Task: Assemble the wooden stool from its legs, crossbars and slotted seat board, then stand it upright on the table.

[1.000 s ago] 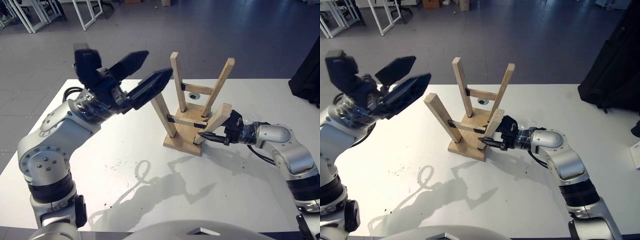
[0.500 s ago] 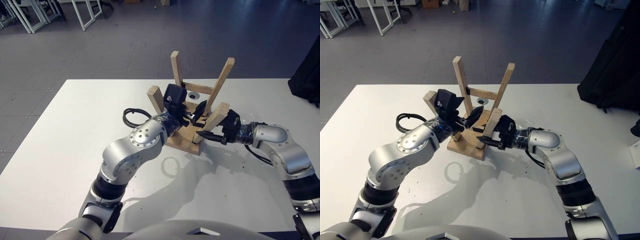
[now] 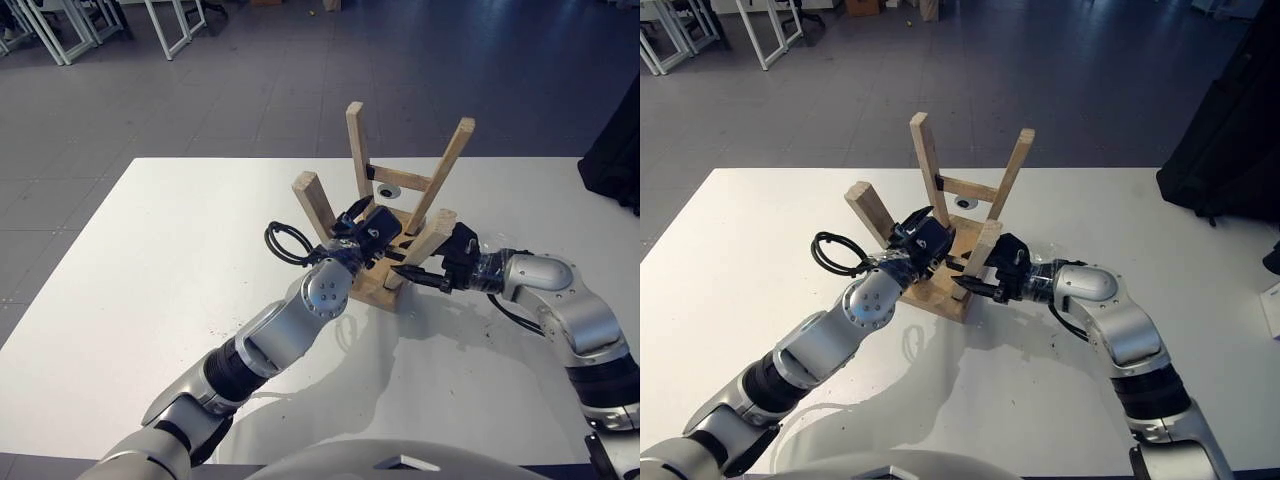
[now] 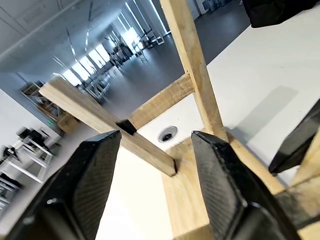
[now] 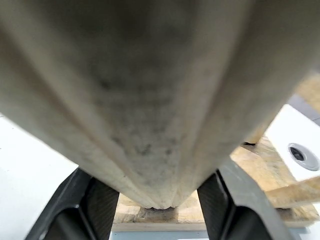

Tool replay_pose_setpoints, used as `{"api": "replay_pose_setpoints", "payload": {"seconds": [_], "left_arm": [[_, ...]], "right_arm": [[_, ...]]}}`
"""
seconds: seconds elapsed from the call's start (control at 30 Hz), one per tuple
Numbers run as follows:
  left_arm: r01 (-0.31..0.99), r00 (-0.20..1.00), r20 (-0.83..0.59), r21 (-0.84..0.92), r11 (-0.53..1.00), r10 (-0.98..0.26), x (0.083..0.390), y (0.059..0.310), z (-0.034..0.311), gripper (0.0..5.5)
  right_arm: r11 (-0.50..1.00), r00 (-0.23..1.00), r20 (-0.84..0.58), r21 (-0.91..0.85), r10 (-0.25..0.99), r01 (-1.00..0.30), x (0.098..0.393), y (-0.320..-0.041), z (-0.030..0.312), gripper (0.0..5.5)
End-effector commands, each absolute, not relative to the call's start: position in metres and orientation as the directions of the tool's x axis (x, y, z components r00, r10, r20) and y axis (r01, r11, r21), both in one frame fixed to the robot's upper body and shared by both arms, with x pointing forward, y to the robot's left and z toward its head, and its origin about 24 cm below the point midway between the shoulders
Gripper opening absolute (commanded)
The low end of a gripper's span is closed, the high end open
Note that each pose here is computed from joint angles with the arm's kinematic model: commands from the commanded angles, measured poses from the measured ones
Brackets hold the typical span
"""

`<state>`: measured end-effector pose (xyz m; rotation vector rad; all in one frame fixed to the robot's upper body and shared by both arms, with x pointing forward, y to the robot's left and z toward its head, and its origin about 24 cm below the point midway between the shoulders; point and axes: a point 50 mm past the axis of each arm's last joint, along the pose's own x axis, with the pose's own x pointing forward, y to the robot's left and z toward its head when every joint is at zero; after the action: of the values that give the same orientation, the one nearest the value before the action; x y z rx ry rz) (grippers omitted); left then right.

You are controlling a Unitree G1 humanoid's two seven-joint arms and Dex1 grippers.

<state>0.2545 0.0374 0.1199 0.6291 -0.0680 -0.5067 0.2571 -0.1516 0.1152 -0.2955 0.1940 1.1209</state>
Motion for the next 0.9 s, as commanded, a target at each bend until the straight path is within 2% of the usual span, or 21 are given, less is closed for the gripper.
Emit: {"api": "replay_pose_setpoints", "payload": {"seconds": [0.03, 0.1, 0.13, 0.2, 0.27, 0.33, 0.43, 0.53, 0.6, 0.67, 0.77, 0.83, 0.9], "left_arm": [[0.525, 0.85, -0.305, 0.553, 0.647, -0.429, 0.244, 0.043, 0.064, 2.62], [0.515, 0.855, -0.251, 0.519, 0.682, -0.454, 0.246, 0.039, 0.076, 2.62], [0.51, 0.856, -0.201, 0.484, 0.711, -0.477, 0.247, 0.037, 0.089, 2.62], [0.481, 0.866, -0.072, 0.39, 0.785, -0.495, 0.252, 0.035, 0.12, 2.62], [0.441, 0.878, 0.038, 0.32, 0.838, -0.477, 0.259, 0.041, 0.15, 2.62], [0.406, 0.884, 0.119, 0.289, 0.867, -0.453, 0.267, 0.053, 0.176, 2.62], [0.378, 0.877, 0.215, 0.243, 0.894, -0.429, 0.271, 0.064, 0.206, 2.62], [0.363, 0.852, 0.319, 0.214, 0.907, -0.416, 0.271, 0.07, 0.24, 2.62], [0.299, 0.841, 0.398, 0.224, 0.927, -0.367, 0.274, 0.08, 0.27, 2.62], [0.219, 0.857, 0.42, 0.223, 0.95, -0.297, 0.286, 0.095, 0.285, 2.62], [0.137, 0.916, 0.351, 0.177, 0.975, -0.193, 0.315, 0.12, 0.276, 2.62], [0.138, 0.956, 0.242, 0.13, 0.982, -0.166, 0.329, 0.129, 0.25, 2.62], [0.173, 0.98, 0.086, 0.091, 0.981, -0.181, 0.336, 0.129, 0.206, 2.62]], "right_arm": [[0.399, 0.394, -0.353, -0.062, 0.849, -0.915, 0.252, -0.153, 0.103, 2.03], [0.368, 0.368, -0.449, -0.092, 0.814, -0.925, 0.246, -0.153, 0.09, 2.03], [0.362, 0.347, -0.559, -0.087, 0.753, -0.928, 0.241, -0.156, 0.07, 2.03], [0.414, 0.243, -0.693, 0.089, 0.679, -0.906, 0.223, -0.168, 0.019, 2.03], [0.475, 0.148, -0.763, 0.227, 0.63, -0.85, 0.197, -0.183, -0.024, 2.03], [0.54, 0.129, -0.782, 0.291, 0.61, -0.79, 0.18, -0.189, -0.045, 2.03], [0.593, 0.163, -0.765, 0.325, 0.623, -0.737, 0.181, -0.191, -0.05, 2.03], [0.585, 0.198, -0.744, 0.301, 0.638, -0.753, 0.189, -0.191, -0.046, 2.03], [0.562, 0.203, -0.731, 0.286, 0.651, -0.776, 0.191, -0.187, -0.041, 2.03], [0.535, 0.204, -0.713, 0.274, 0.671, -0.799, 0.193, -0.182, -0.035, 2.03], [0.503, 0.2, -0.693, 0.267, 0.693, -0.822, 0.196, -0.175, -0.027, 2.03], [0.495, 0.198, -0.69, 0.262, 0.696, -0.828, 0.197, -0.173, -0.025, 2.03], [0.489, 0.2, -0.686, 0.256, 0.7, -0.834, 0.198, -0.172, -0.023, 2.03]]}}
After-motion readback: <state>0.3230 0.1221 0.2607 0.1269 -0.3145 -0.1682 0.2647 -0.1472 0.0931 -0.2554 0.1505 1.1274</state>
